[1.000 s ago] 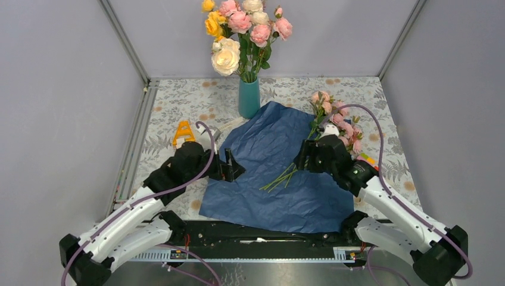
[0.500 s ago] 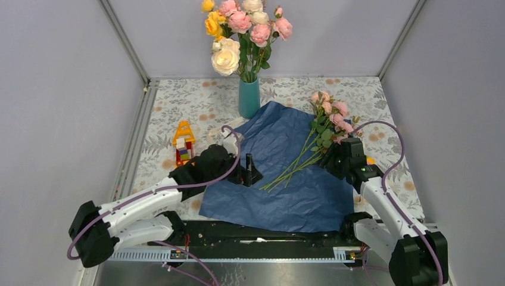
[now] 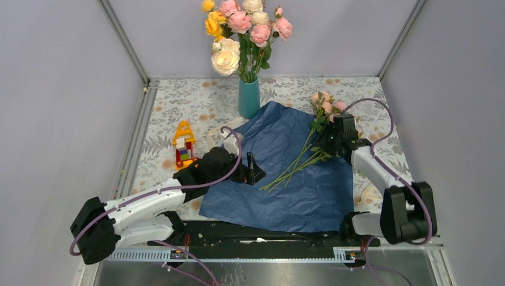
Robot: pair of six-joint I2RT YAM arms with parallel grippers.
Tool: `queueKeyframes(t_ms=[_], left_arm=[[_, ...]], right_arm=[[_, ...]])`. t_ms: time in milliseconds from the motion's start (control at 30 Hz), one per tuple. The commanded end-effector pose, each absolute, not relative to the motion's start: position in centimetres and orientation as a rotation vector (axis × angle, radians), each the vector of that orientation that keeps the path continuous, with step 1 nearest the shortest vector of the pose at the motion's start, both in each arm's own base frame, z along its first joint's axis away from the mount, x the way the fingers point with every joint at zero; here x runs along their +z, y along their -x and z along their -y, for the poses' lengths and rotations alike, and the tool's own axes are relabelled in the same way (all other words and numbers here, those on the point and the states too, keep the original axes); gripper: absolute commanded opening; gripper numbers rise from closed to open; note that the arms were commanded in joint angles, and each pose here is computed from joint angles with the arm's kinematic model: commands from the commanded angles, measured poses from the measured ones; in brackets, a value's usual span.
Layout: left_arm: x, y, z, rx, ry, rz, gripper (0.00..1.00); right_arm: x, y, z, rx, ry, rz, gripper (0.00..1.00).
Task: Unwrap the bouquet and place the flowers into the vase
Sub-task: Pick up the fake flower from the wrapping paper.
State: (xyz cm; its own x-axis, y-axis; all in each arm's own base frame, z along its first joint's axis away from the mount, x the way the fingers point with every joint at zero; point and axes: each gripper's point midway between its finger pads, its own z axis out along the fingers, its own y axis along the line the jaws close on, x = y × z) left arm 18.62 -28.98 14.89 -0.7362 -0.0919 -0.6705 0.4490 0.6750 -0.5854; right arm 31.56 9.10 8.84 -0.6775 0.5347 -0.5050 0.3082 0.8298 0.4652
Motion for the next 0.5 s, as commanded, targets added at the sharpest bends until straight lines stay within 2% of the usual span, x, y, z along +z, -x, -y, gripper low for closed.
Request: queueKeyframes(t_ms=[0, 267, 467], left_arm=[[16.8, -19.5, 28.3, -1.003, -0.212, -2.105, 0.87], [16.7, -19.1, 27.0, -1.002, -0.177, -2.111, 0.87], [16.6, -19.3, 26.2, -0.984, -0.160, -2.112, 0.88]], right_arm=[[10.4, -35.9, -9.9, 0.448, -0.543, -2.318, 0.51], [8.2, -40.2, -9.2, 0.297, -0.561, -2.390, 0.47], [6.8, -41.7, -8.8, 0.222, -0.583, -2.444, 0.46]])
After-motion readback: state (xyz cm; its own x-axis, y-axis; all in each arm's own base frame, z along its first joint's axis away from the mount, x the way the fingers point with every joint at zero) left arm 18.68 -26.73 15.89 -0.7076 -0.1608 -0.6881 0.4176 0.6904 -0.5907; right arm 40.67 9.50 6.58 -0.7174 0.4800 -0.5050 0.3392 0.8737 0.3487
